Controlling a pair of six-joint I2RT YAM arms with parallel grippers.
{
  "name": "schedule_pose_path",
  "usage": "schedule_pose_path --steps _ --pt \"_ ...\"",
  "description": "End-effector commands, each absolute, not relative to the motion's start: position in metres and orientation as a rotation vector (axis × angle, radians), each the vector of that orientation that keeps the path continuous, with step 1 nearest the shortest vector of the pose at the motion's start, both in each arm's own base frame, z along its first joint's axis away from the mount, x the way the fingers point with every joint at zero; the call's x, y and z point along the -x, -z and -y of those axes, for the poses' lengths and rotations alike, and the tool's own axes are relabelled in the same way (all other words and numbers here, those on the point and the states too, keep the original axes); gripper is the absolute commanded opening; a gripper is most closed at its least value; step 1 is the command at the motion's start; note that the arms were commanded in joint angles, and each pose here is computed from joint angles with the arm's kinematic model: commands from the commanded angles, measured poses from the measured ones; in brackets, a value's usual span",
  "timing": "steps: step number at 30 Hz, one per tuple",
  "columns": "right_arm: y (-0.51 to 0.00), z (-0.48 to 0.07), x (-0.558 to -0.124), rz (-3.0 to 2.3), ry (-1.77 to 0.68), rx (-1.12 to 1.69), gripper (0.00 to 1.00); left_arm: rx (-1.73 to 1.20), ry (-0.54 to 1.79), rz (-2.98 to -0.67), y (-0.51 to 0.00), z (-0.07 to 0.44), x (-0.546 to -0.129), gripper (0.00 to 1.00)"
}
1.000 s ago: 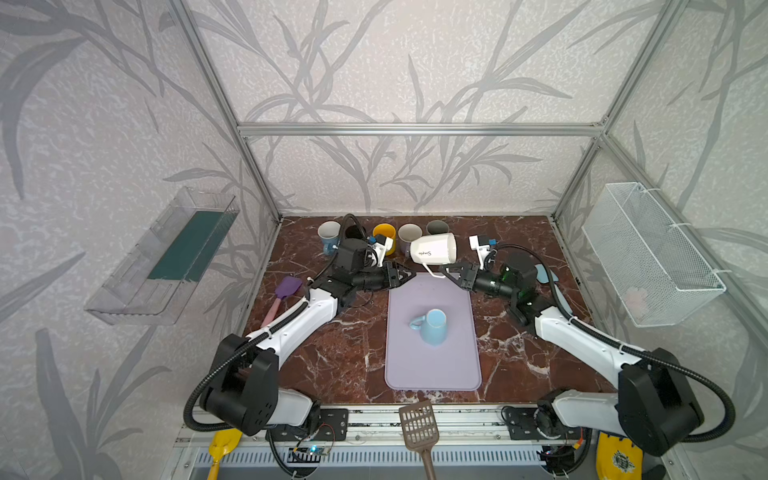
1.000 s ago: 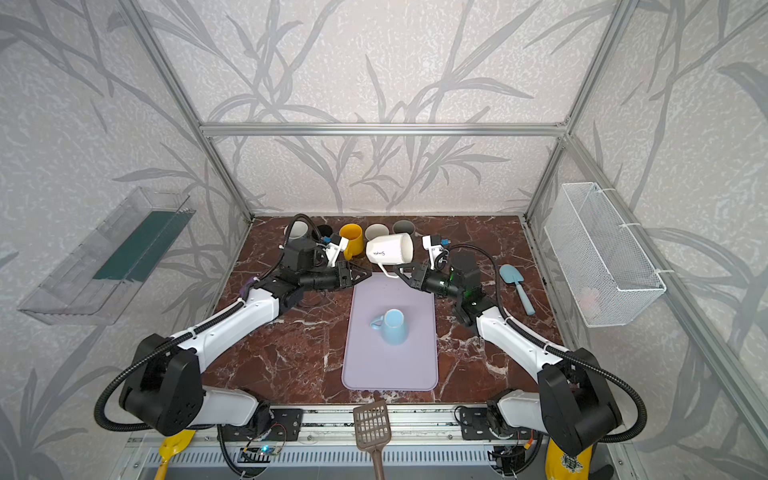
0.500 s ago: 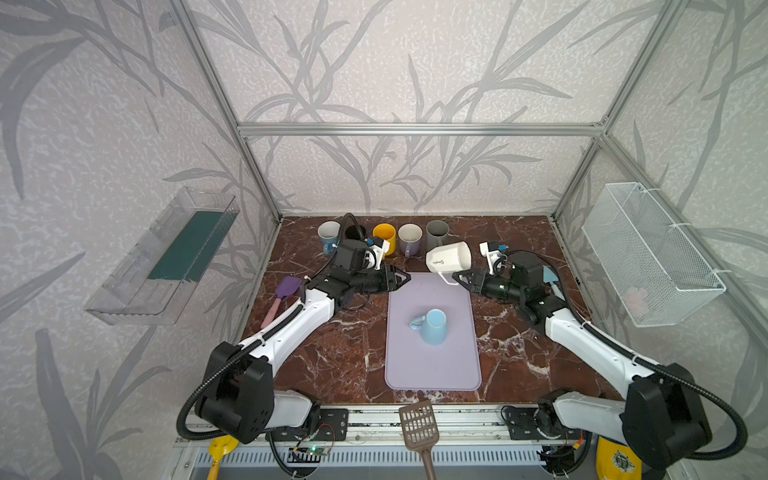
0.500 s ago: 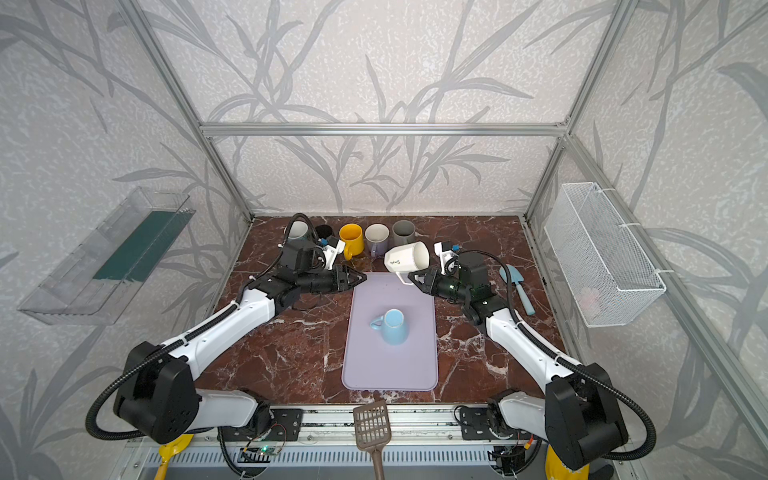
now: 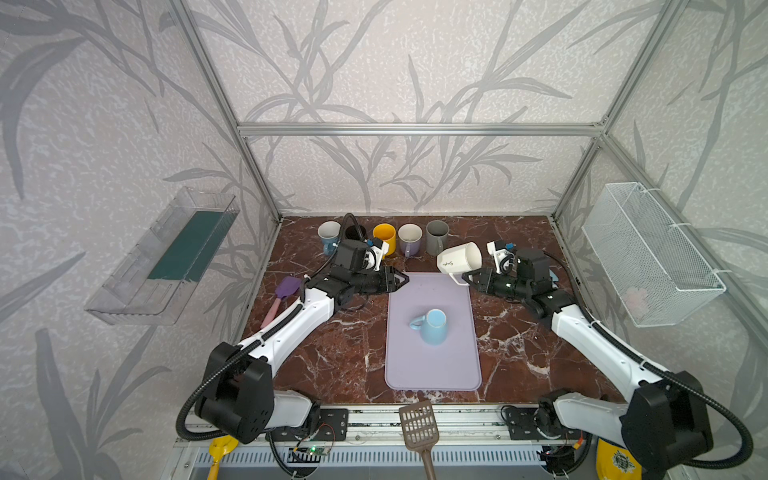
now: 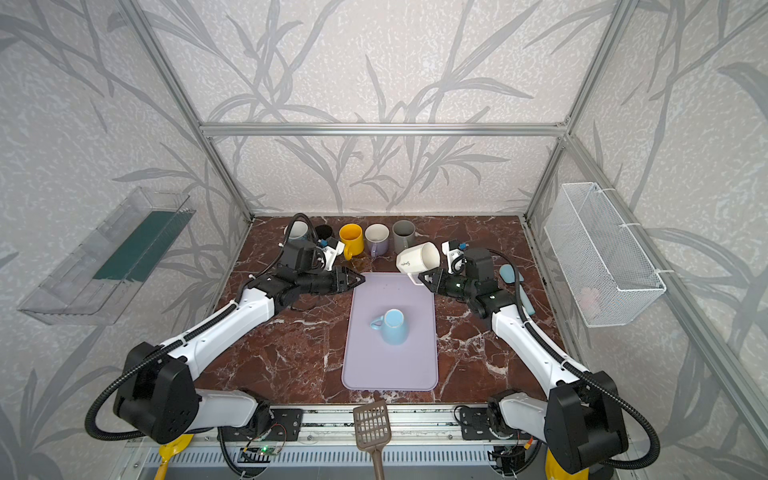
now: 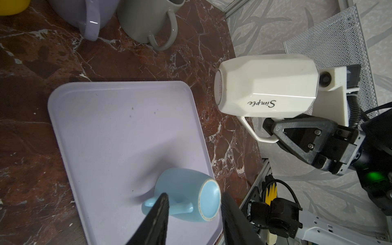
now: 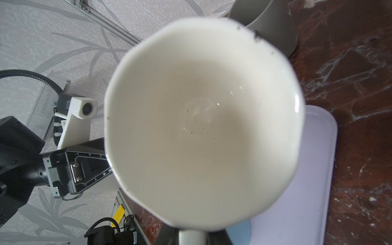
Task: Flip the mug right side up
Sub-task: 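Open the left gripper and pull the white mug away with the right gripper, then carry the white mug mouth-up toward the grey mug with the right gripper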
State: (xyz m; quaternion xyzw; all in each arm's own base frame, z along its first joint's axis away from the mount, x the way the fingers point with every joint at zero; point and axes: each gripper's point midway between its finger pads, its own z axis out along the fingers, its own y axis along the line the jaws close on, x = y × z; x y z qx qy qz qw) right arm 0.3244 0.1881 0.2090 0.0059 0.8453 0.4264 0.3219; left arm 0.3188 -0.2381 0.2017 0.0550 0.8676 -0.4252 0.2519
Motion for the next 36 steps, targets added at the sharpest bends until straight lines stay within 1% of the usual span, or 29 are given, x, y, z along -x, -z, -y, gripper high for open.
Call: schedule_pose_path --steps 1,10,23,33,36 --pt "-0.242 -0.183 -0.339 -2.111 -1.037 0.074 0.00 -0.194 1.140 -2.302 -0.225 0.238 -0.319 0.43" --pt "-0.225 -0.169 -0.360 -2.185 -0.920 0.059 0.00 -0.204 1.120 -2.297 -0.231 0.234 -0.316 0.43" --pt "-0.196 -0.158 -0.393 -2.351 -0.730 0.088 0.00 -0.222 0.979 -2.365 -0.227 0.221 -0.309 0.43" --pt "-0.186 -0.145 -0.417 -2.421 -0.559 0.107 0.00 -0.237 0.960 -2.363 -0.231 0.220 -0.304 0.43" --pt "-0.182 -0.146 -0.424 -2.438 -0.546 0.116 0.00 -0.241 0.958 -2.368 -0.230 0.220 -0.302 0.43"
